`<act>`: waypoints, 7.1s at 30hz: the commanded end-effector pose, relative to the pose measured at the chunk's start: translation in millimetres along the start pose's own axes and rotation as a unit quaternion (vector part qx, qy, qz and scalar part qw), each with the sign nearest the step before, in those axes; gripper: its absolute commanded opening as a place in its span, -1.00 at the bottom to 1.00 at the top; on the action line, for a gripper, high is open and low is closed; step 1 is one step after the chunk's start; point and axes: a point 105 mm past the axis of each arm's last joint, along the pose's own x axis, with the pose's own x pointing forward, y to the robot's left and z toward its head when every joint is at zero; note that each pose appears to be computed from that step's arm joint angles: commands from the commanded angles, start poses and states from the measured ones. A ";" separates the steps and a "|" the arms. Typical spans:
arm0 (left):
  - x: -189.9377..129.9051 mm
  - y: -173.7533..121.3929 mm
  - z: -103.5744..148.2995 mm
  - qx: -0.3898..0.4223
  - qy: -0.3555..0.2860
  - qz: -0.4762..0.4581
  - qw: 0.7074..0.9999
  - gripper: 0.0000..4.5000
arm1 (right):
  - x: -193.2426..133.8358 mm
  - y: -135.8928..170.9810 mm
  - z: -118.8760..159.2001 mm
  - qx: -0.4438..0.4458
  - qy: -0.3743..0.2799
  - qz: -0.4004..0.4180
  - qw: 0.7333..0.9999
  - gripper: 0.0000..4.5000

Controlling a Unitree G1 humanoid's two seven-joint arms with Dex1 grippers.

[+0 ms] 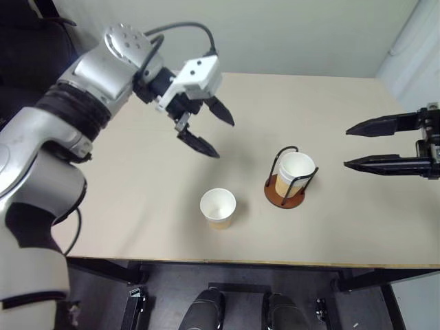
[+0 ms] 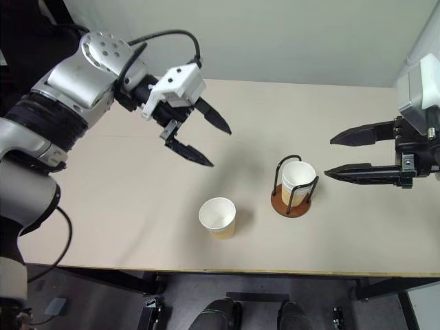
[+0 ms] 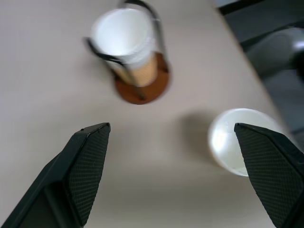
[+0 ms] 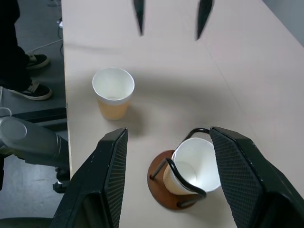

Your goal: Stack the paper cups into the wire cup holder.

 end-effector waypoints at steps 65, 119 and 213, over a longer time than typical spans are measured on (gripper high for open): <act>71.8 -34.7 -57.6 0.124 0.138 -0.158 0.970 -0.57 | -11.5 -7.7 -0.8 0.010 0.018 -0.012 1.000 0.22; 13.6 60.8 57.5 0.198 0.145 0.044 0.968 -0.98 | -18.8 -34.3 -7.9 -0.028 -0.003 -0.034 0.999 0.22; 85.1 69.3 116.9 0.250 0.091 0.023 0.964 -0.98 | -60.9 -16.5 35.9 -0.066 0.024 -0.091 0.993 0.22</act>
